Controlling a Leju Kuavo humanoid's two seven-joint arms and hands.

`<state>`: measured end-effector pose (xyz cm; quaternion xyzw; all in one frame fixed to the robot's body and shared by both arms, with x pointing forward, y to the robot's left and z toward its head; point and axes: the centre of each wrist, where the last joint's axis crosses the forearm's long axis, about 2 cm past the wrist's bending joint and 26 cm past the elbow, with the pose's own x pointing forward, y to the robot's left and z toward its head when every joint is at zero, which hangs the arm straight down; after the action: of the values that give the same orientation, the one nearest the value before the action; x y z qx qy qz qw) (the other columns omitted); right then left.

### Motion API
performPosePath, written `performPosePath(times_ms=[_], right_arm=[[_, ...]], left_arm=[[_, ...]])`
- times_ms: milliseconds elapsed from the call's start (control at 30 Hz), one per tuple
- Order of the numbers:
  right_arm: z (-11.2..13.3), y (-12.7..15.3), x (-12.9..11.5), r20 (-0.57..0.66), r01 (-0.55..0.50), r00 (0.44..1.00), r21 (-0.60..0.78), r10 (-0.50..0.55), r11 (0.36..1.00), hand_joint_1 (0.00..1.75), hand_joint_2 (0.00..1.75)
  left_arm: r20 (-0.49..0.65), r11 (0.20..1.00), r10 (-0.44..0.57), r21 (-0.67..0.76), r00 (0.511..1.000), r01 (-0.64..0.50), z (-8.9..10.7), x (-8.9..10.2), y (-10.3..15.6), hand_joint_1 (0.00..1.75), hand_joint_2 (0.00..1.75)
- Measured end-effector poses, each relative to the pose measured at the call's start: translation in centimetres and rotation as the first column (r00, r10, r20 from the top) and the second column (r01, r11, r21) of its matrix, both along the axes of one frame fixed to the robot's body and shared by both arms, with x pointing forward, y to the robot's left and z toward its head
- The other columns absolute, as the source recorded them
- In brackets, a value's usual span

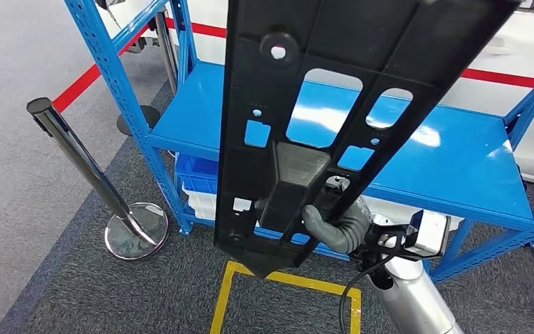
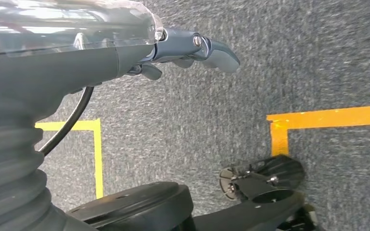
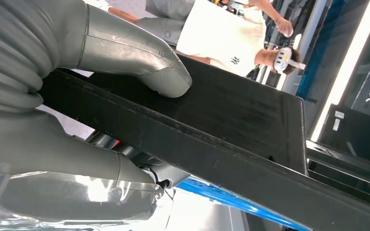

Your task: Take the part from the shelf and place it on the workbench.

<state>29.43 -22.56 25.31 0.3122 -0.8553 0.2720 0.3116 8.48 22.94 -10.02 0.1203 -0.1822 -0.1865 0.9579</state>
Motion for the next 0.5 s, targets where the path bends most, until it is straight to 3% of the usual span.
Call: performPosePath(times_ms=[500], right_arm=[[1.0,-0.3,1.5,-0.014,0.043,0.999,0.014,-0.043,0.999,1.75,1.75]], left_arm=[[-0.008,1.0,0.008,-0.006,1.0,-0.008,0.0,-0.2,-0.2,0.0,1.75]])
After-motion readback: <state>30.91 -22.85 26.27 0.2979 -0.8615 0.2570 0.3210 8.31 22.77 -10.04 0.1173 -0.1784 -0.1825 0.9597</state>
